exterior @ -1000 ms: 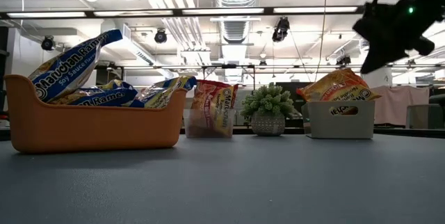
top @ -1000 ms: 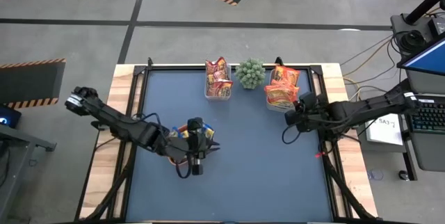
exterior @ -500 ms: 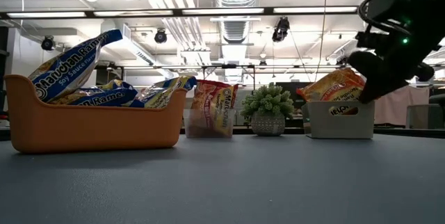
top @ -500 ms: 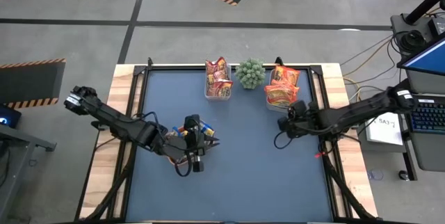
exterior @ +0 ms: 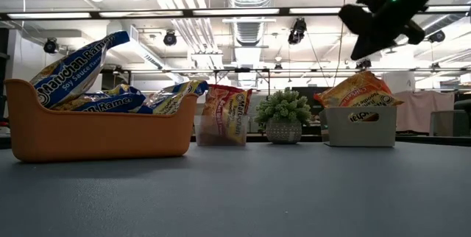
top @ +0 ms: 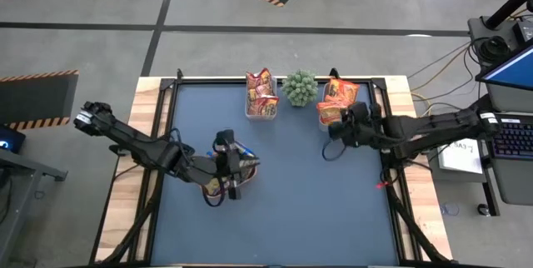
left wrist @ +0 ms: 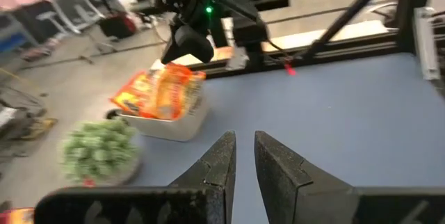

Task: Sort Maruchan noodles
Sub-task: Put the orange noodle pack into the gray bin

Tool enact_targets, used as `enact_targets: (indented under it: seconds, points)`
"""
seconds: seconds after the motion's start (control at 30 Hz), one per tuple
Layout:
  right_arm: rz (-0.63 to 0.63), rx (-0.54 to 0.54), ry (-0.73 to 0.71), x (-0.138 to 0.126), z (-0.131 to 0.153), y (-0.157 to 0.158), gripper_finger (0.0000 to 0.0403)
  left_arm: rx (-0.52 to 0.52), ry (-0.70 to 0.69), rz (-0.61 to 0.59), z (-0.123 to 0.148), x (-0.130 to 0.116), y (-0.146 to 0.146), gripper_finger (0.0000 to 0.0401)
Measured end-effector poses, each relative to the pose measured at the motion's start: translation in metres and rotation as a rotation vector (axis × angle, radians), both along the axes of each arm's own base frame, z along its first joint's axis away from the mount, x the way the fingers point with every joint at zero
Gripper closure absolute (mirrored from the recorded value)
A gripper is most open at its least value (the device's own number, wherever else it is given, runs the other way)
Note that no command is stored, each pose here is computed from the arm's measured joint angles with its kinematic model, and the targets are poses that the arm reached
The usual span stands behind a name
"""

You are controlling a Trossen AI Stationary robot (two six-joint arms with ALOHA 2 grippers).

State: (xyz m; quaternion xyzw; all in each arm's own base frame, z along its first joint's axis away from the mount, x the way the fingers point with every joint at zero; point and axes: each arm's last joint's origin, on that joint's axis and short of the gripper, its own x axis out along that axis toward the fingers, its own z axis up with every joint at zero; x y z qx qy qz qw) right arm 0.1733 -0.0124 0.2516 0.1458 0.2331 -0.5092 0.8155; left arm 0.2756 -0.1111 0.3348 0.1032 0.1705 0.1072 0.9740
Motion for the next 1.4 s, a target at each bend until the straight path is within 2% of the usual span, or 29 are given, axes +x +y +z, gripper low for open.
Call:
enact_targets:
  seconds: [0.1, 0.27, 0.4, 0.67, 0.97, 1.17, 1.4]
  points:
    - [-0.046, 0.041, 0.034, 0.002, 0.003, -0.019, 0.0394, 0.026, -0.013, 0.023, 0.005, -0.004, 0.003, 0.0364]
    - [-0.12, 0.114, 0.101, -0.003, -0.007, -0.043, 0.0394, 0.025, -0.016, 0.028, 0.008, -0.008, 0.005, 0.0364]
    - [-0.107, 0.168, 0.135, -0.005, -0.019, -0.044, 0.0394, 0.015, 0.005, 0.035, 0.006, -0.01, 0.005, 0.0364]
    - [-0.153, 0.205, 0.162, -0.01, -0.047, -0.042, 0.0394, 0.015, 0.017, 0.036, 0.002, -0.007, 0.004, 0.0364]
    - [-0.142, 0.266, 0.184, -0.014, -0.059, -0.039, 0.0394, -0.003, 0.012, 0.043, 0.002, -0.007, 0.004, 0.0364]
    - [-0.116, 0.258, 0.149, -0.014, -0.048, -0.038, 0.0394, 0.012, 0.046, 0.039, -0.001, -0.009, 0.003, 0.0364]
    - [-0.046, 0.212, 0.077, -0.018, -0.025, -0.034, 0.0394, 0.014, 0.123, 0.042, -0.024, -0.021, 0.005, 0.0364]
